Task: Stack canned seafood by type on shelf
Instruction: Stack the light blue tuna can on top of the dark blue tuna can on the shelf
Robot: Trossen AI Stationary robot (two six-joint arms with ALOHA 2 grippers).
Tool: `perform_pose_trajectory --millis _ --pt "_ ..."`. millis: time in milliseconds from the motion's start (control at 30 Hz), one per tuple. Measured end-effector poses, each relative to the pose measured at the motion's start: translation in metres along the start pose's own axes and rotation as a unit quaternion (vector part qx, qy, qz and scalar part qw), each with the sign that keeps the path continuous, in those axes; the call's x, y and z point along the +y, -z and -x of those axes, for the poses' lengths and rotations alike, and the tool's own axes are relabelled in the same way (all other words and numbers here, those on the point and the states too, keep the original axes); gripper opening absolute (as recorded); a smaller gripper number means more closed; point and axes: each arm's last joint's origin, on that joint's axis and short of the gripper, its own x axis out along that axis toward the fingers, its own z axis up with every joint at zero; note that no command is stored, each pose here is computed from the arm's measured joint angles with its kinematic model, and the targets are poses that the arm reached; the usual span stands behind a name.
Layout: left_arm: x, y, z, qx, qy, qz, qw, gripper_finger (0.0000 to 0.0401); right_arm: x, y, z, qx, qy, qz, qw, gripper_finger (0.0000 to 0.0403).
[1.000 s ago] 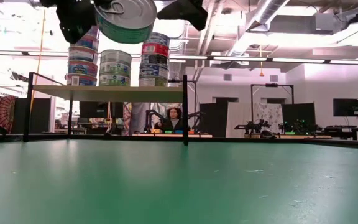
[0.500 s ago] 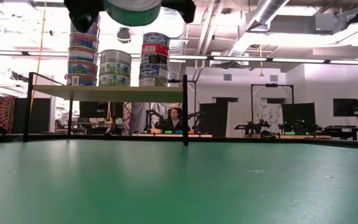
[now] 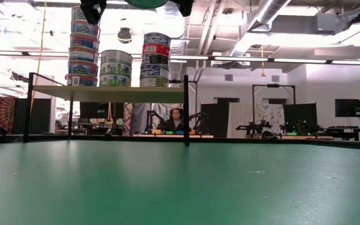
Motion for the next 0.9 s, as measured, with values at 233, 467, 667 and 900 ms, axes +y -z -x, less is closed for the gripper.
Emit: perform_pose_trajectory --millis 233,467,667,900 --pt "0.000 -0.001 0.000 -0.006 0.004 0.002 1.000 0.0145 -0.006 -0.005 0.002 -0.008 0.007 -0.018 1.000 0.0257" --pt "0.000 -0.002 0.000 -0.008 0.001 0.002 1.000 0.0152 -0.012 -0.006 0.003 -0.001 -0.002 -0.018 1.000 0.0157" --pt "0.004 -0.006 0.004 -0.022 -0.037 -0.001 0.999 0.0174 -0.023 -0.008 0.005 -0.001 -0.005 -0.047 0.999 0.0157" --pt "0.019 -0.026 0.031 -0.063 -0.114 0.008 0.991 0.0283 -0.044 -0.010 0.009 0.007 -0.007 -0.103 0.995 0.0160"
